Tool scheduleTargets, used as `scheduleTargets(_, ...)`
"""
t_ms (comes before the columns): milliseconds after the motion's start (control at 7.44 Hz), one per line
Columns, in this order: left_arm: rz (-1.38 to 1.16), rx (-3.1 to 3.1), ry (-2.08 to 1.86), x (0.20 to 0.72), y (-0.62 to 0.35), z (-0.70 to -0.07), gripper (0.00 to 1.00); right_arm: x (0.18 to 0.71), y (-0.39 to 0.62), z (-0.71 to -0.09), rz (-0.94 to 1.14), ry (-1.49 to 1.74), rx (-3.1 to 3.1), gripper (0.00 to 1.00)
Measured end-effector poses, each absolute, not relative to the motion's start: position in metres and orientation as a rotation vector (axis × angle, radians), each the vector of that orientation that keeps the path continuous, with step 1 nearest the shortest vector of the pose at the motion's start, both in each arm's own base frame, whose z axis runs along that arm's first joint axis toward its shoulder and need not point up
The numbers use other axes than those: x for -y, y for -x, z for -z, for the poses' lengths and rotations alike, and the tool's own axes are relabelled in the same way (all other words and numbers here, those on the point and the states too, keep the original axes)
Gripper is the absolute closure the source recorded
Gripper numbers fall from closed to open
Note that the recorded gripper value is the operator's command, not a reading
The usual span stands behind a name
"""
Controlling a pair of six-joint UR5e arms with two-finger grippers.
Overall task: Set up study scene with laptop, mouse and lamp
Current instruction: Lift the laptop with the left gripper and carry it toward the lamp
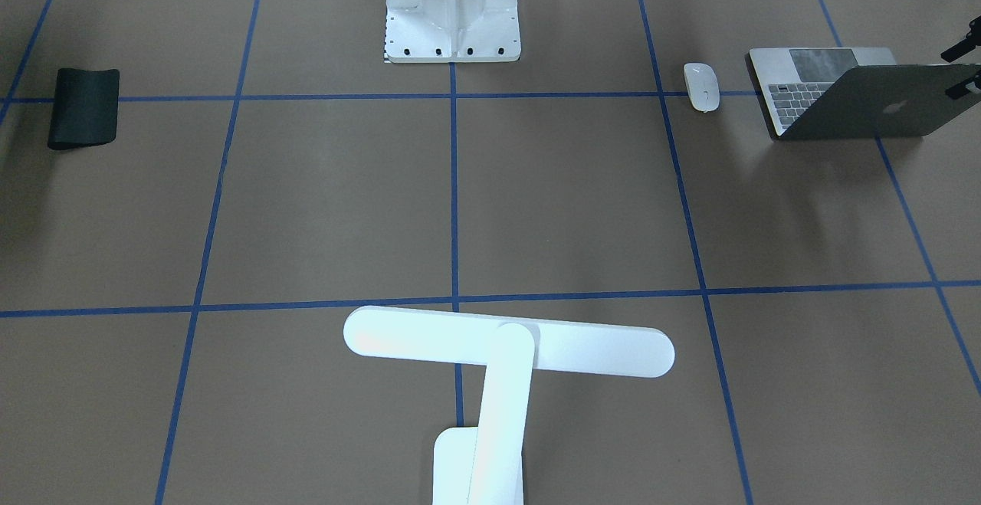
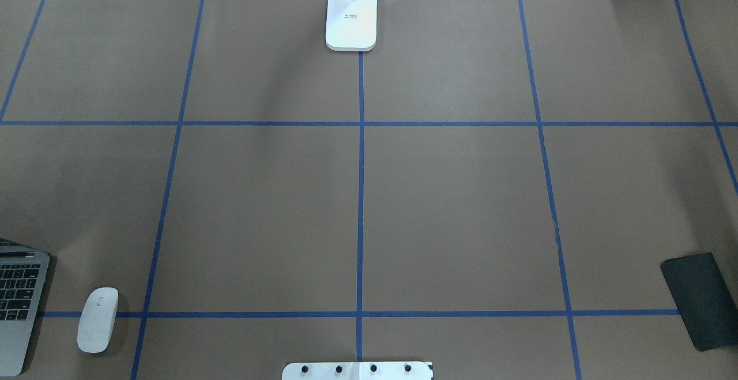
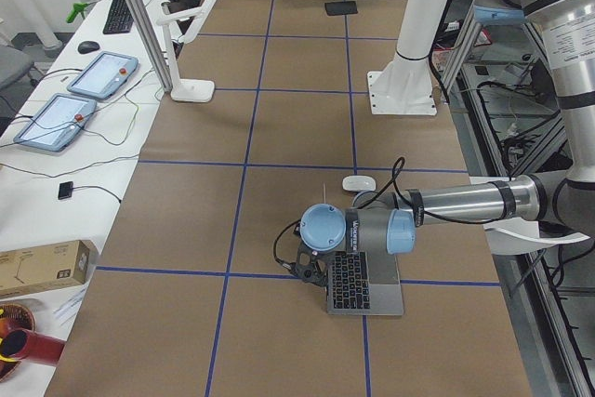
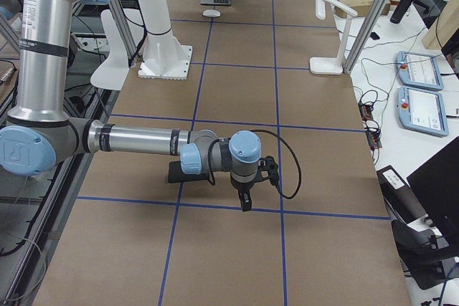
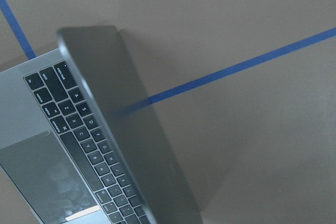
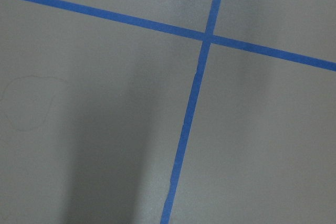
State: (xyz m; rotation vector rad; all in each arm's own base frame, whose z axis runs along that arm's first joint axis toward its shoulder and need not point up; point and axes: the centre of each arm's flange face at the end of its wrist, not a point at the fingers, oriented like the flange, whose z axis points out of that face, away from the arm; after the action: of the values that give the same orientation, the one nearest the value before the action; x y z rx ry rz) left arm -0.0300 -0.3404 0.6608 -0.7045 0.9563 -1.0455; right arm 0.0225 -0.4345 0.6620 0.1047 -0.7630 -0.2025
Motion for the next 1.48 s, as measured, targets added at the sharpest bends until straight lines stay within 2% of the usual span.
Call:
scheduleTargets(134, 1.045, -0.962, 0.710, 0.340, 0.030, -0.661, 1.00, 0.434, -0.023, -0.662, 0.203, -0.105, 0.763, 0.00)
scheduleTargets(941, 1.036, -1.028, 0.772, 0.347, 0.027, -0.660, 1.00, 0.435, -0.023, -0.661, 0.204, -0.107, 0.761, 0.00)
scheduleTargets(1478, 1.054, -1.104, 0.800, 0.405, 0.023, -0.604, 1.00, 0.433, -0.023, -0.664, 0.202, -0.101, 0.763, 0.00)
